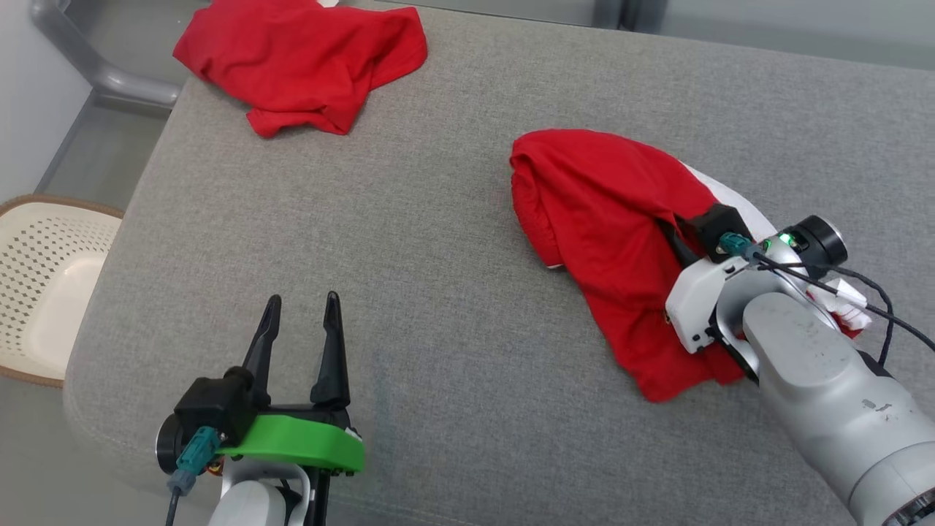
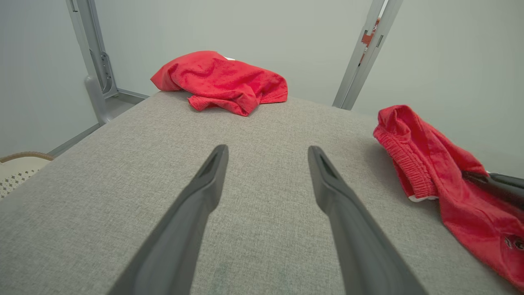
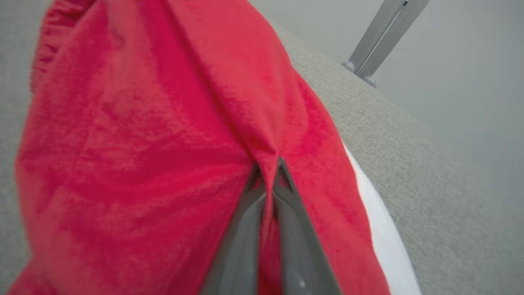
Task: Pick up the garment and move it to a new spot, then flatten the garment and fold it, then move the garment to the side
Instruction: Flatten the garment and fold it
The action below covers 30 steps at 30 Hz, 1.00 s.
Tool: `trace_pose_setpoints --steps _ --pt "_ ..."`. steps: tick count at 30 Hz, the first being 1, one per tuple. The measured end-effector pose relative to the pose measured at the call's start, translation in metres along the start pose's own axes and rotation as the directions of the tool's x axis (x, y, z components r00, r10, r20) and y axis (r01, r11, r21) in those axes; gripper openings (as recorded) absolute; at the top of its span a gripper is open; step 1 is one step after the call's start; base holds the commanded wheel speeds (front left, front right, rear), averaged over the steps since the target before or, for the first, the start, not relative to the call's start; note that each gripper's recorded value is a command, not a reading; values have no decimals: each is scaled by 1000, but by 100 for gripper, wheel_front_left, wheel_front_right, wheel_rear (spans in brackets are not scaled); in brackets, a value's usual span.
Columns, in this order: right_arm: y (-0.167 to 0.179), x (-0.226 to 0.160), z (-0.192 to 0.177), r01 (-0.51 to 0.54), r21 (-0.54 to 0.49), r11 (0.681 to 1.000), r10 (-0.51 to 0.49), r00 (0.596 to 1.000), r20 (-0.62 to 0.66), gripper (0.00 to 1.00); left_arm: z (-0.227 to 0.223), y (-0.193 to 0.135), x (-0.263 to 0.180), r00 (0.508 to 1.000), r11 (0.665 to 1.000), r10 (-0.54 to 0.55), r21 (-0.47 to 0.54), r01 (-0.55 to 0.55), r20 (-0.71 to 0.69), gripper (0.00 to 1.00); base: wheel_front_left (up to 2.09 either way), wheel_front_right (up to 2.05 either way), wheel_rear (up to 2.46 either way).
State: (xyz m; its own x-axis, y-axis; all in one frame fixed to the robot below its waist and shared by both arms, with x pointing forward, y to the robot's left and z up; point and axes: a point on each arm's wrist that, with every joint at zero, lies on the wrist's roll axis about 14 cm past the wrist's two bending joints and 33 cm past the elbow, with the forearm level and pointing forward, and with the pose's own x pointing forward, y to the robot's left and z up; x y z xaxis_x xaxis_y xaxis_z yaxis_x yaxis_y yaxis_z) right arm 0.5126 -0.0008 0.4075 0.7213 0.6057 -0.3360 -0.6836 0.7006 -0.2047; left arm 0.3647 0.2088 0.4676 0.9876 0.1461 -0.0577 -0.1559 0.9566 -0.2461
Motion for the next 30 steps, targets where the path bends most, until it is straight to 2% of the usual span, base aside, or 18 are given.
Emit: trace_pose_setpoints --steps 6,9,13,19,24,29,30 --pt "-14 -7 54 29 -14 999 -26 986 167 0 2 -9 3 1000 1000 -30 -1 30 8 100 0 0 0" --pt "-4 -16 77 14 -21 1000 -9 969 246 0 4 -14 4 999 999 -45 -3 45 17 100 0 0 0" --pt "17 -36 84 -14 -18 1000 18 953 301 0 7 -18 3 998 998 -61 5 61 27 100 0 0 0" --pt "61 -67 71 -73 -49 996 85 947 311 0 10 -27 4 995 996 -93 8 92 38 100 0 0 0" --pt "98 -86 45 -123 -11 992 121 956 266 0 11 -36 7 991 992 -124 9 124 41 100 0 0 0" --pt "119 -94 26 -141 50 989 126 967 221 0 9 -42 9 989 989 -145 13 145 39 100 0 0 0" --pt "121 -95 23 -141 58 988 126 969 212 6 9 -44 10 988 989 -149 13 149 39 100 0 0 0"
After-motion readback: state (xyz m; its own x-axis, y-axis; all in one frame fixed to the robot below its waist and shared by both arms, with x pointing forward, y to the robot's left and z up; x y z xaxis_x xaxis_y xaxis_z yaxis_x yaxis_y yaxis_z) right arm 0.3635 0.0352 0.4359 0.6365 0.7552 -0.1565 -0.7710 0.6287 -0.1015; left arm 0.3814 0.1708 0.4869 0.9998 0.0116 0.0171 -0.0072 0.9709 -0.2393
